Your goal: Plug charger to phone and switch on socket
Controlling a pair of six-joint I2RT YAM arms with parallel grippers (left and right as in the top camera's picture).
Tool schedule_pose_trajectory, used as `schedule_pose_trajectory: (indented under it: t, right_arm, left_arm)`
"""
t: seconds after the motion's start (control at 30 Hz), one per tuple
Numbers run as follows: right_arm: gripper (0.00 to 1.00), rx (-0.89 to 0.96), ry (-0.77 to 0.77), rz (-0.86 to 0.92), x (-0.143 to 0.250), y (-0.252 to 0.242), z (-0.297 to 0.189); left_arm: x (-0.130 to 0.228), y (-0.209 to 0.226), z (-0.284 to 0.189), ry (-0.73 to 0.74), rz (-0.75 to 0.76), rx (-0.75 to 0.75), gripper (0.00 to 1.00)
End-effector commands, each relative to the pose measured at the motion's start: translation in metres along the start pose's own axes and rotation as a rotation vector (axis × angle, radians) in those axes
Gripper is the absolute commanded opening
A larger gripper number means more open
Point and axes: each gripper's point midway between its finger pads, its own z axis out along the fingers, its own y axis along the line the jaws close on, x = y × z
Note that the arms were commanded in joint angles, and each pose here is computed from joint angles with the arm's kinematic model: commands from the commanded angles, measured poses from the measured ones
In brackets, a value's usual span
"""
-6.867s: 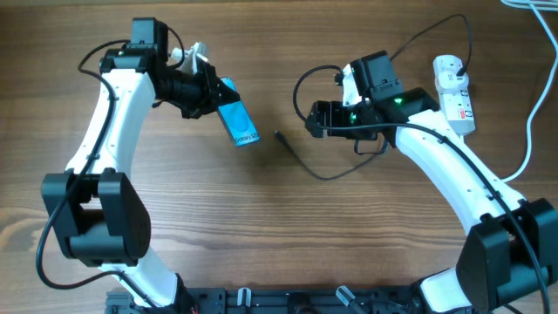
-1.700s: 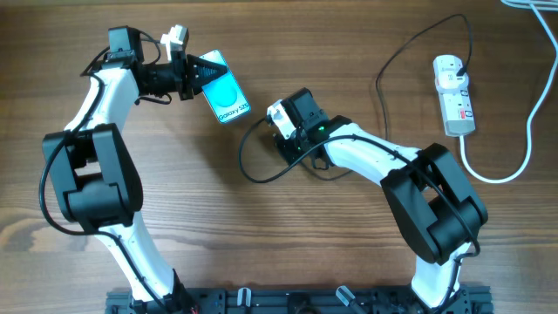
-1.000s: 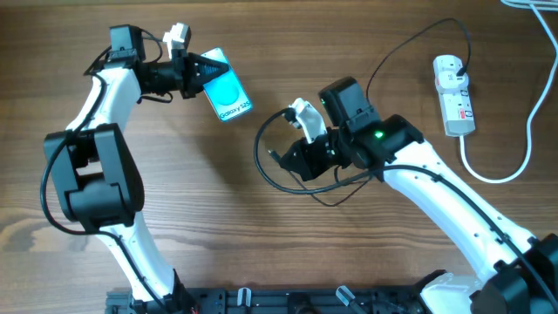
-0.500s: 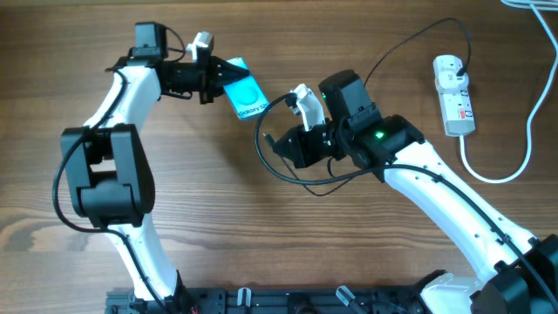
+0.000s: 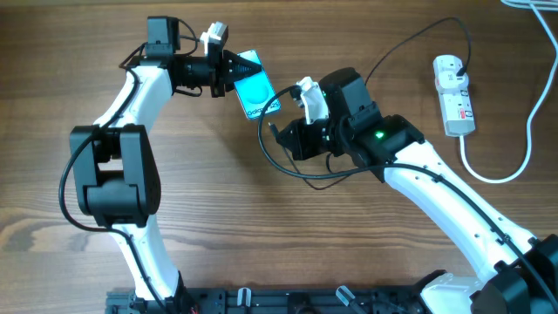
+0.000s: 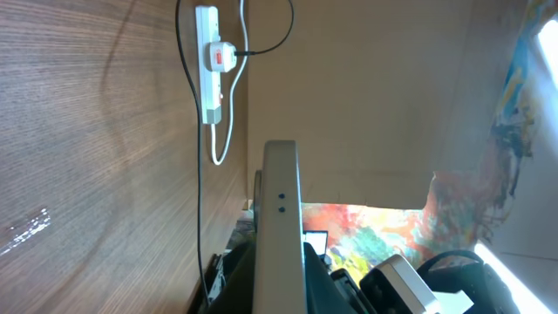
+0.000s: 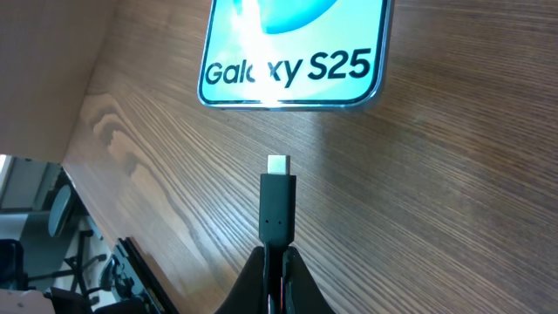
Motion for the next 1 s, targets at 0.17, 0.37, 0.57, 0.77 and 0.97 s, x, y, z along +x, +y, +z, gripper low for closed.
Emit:
schedule_pose_trajectory:
  t: [0.17, 0.37, 0.57, 0.77, 0.97]
  right_arm:
    - [0.04, 0.01, -0.028, -0.003, -0.005, 0.001, -0.005]
    - [0.04, 0.004, -0.046, -0.018, -0.01, 0.002, -0.005]
    - [0.04, 0.025, -0.072, -0.017, -0.015, -0.001, -0.005]
    - [0.04, 0.014, -0.06, -0.015, -0.013, 0.001, -0.005]
    - [0.04, 0.001, -0.047, -0.012, -0.01, 0.003, -0.005]
  left_arm:
    - [0.008, -0.007, 0.004, 0.042, -0.039, 0.042, 0.04]
    - [0.01, -0.007, 0.009, 0.048, -0.038, 0.035, 0.04]
    - [0.009, -0.006, 0.009, 0.044, -0.038, 0.03, 0.04]
    - [0.009, -0.006, 0.009, 0.044, -0.038, 0.029, 0.04]
    - [0.008, -0.005, 0.009, 0.039, -0.036, 0.022, 0.04]
